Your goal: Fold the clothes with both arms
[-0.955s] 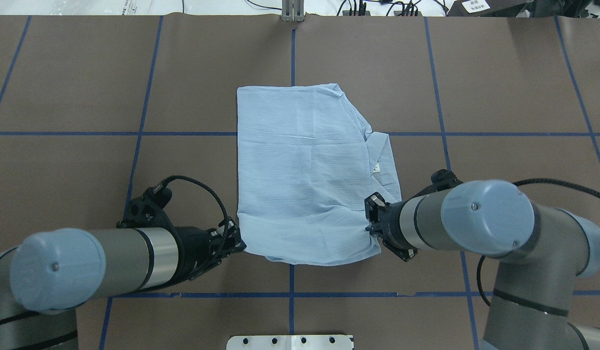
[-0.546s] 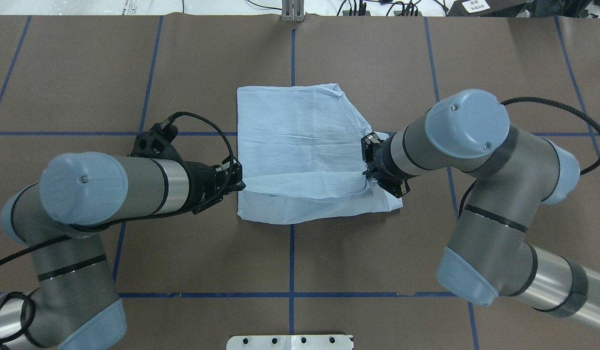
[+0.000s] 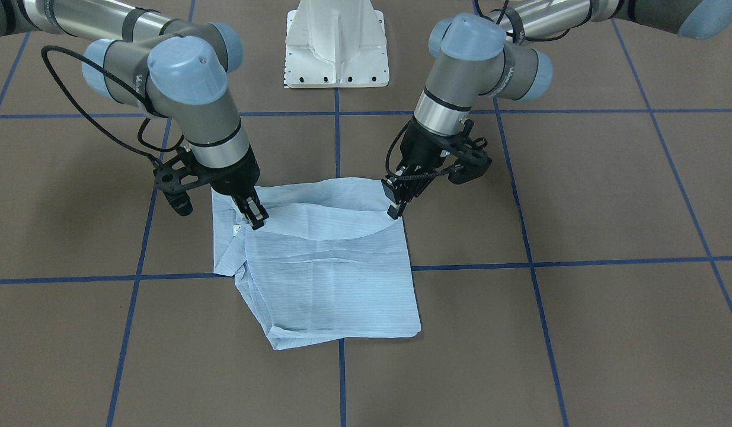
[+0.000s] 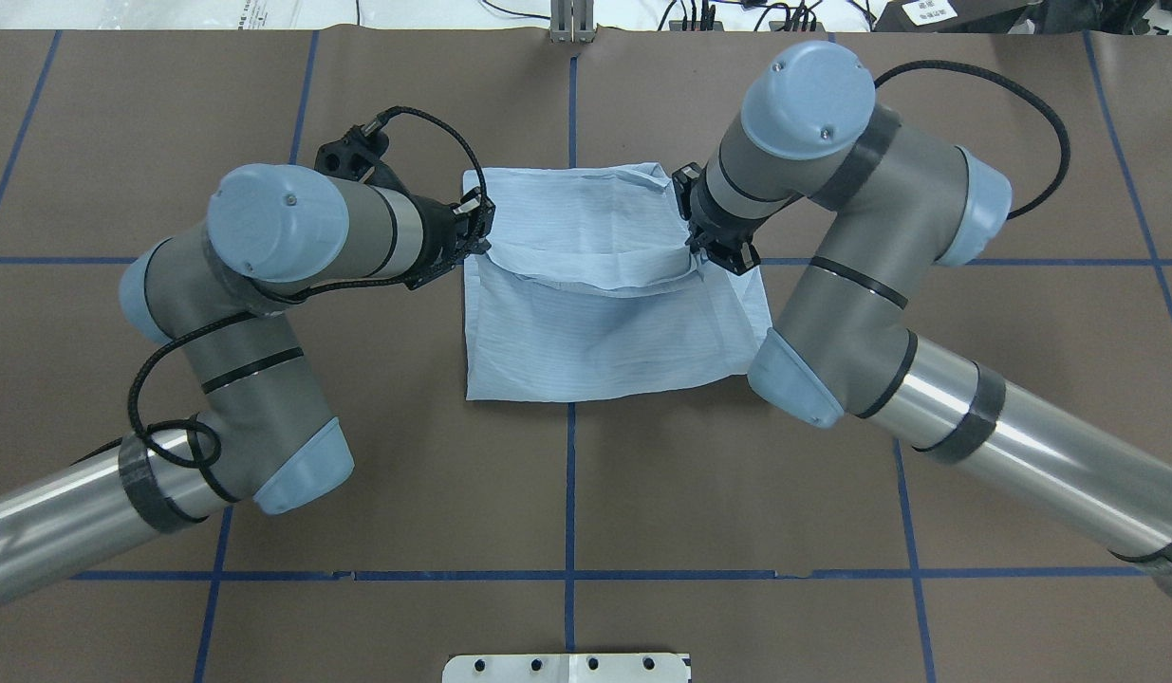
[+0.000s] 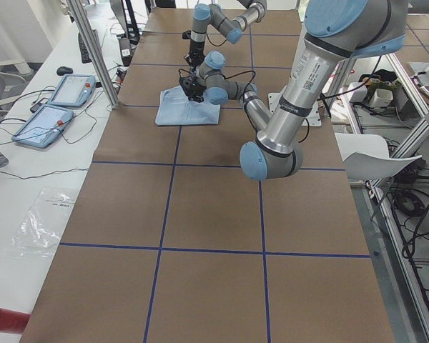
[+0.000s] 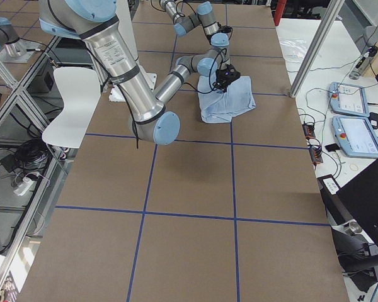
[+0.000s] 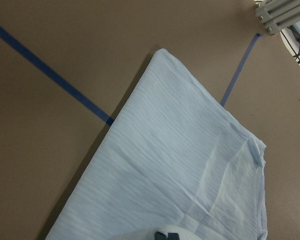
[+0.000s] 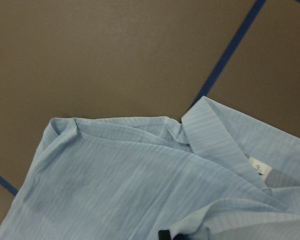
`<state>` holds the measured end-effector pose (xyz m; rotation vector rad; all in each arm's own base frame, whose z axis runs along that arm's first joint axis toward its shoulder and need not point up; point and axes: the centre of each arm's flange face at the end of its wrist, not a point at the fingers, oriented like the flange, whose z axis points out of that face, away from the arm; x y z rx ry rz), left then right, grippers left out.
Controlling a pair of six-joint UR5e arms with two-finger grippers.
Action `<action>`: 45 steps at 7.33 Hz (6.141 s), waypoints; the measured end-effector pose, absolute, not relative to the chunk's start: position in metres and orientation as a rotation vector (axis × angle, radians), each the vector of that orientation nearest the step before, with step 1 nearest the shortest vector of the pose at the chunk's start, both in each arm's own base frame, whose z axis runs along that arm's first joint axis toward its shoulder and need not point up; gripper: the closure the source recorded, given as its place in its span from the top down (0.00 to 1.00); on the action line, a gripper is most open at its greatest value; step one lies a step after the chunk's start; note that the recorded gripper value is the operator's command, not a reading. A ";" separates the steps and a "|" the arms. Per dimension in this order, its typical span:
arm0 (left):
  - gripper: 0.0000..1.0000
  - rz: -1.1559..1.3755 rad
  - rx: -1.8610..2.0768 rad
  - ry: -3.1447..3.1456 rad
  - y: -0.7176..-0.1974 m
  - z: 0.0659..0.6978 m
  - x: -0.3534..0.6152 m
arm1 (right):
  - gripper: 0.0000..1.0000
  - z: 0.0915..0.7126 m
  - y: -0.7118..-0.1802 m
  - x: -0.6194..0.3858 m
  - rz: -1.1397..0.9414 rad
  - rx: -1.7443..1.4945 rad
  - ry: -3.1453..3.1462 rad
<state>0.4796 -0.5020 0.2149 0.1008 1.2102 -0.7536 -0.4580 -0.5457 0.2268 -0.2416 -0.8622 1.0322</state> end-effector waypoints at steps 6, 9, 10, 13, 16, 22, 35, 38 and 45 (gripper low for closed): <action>0.00 -0.736 0.236 1.166 -0.617 0.273 0.513 | 0.00 0.261 -0.684 -0.505 1.032 -0.192 -0.853; 0.00 -0.719 0.262 1.145 -0.634 0.287 0.517 | 0.30 0.265 -0.700 -0.516 1.020 -0.179 -0.861; 0.39 -0.707 0.270 1.143 -0.635 0.291 0.518 | 0.99 0.264 -0.701 -0.517 1.014 -0.175 -0.864; 0.68 -0.694 0.287 1.165 -0.638 0.290 0.513 | 1.00 0.258 -0.703 -0.517 0.966 -0.151 -0.870; 0.67 -0.668 0.272 1.233 -0.649 0.277 0.474 | 1.00 0.252 -0.722 -0.473 0.915 -0.174 -0.907; 0.67 -0.098 0.463 1.108 -0.606 0.427 0.196 | 1.00 0.431 -0.659 -0.196 0.548 -0.078 -0.803; 1.00 0.236 0.478 0.744 -0.491 0.521 -0.024 | 1.00 0.620 -0.502 0.072 0.026 -0.004 -0.766; 1.00 0.233 0.484 0.747 -0.483 0.513 -0.024 | 1.00 0.625 -0.493 0.071 0.027 -0.011 -0.769; 1.00 0.191 0.353 0.793 -0.460 0.540 -0.025 | 1.00 0.606 -0.473 0.055 -0.022 0.014 -0.757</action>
